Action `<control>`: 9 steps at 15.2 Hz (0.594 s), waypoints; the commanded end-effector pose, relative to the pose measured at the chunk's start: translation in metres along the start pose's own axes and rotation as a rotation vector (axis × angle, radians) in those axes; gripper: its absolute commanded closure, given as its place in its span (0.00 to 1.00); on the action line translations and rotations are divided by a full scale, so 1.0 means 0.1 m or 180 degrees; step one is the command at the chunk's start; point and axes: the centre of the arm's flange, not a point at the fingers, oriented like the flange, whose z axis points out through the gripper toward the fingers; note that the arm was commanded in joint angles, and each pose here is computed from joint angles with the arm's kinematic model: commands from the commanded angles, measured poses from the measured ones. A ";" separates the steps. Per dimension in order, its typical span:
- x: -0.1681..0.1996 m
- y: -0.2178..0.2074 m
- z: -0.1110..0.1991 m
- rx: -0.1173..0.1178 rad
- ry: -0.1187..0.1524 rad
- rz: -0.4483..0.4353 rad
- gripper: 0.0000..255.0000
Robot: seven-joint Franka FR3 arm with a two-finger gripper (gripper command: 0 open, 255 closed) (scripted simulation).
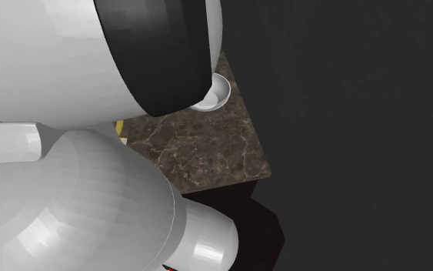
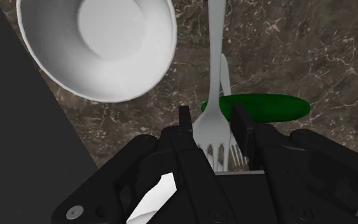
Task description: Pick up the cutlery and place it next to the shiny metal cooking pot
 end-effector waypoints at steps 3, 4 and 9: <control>0.00 0.01 0.21 0.0000 0.0002 0.0000 1.00; 0.00 0.01 0.27 0.0000 0.0002 0.0000 1.00; -0.02 0.02 0.53 0.0000 0.0002 0.0000 1.00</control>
